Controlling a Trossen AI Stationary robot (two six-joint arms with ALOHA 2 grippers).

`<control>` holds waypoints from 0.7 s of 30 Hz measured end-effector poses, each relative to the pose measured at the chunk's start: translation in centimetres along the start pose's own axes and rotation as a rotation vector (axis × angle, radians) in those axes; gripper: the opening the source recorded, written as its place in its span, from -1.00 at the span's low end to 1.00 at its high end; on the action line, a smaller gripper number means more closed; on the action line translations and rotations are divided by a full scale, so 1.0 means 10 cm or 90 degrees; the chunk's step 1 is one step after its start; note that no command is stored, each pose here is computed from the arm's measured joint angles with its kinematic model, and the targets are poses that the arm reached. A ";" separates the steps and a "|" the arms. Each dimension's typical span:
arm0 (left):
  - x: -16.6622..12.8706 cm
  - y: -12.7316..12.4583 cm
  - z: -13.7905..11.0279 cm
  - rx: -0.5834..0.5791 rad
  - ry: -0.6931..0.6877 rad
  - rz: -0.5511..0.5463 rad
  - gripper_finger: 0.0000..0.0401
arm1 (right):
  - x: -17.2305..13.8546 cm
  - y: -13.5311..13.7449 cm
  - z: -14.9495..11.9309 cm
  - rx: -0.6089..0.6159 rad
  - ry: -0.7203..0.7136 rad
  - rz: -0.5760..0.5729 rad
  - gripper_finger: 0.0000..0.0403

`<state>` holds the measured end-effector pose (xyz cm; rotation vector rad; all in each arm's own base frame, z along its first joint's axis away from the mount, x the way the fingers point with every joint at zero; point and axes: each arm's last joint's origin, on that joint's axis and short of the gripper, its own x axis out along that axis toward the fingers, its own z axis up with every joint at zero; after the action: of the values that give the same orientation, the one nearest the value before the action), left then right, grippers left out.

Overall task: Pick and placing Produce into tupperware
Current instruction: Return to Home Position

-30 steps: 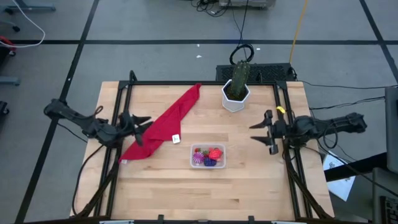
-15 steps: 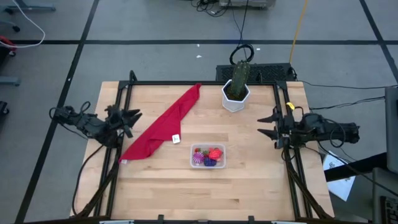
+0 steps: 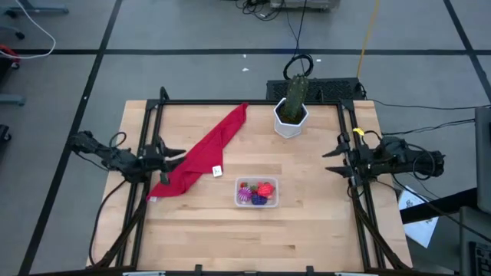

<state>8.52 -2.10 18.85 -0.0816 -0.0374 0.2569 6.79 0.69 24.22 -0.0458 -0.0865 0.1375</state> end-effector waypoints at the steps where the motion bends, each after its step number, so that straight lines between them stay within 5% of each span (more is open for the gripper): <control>1: 0.01 0.00 -0.01 0.002 -0.006 0.003 -0.40 | 0.00 0.00 0.00 0.003 0.003 0.009 -0.08; 14: 0.08 0.11 0.01 0.036 -0.004 -0.009 -0.40 | 0.00 0.01 -0.06 -0.001 0.039 0.024 -0.08; 21: 0.12 0.23 -0.04 -0.009 0.029 0.018 -0.40 | 0.00 -0.04 -0.09 -0.008 0.058 -0.068 -0.08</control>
<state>9.15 0.43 18.34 -0.1029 0.0075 0.2836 6.90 0.21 23.32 -0.0604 0.0019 0.0286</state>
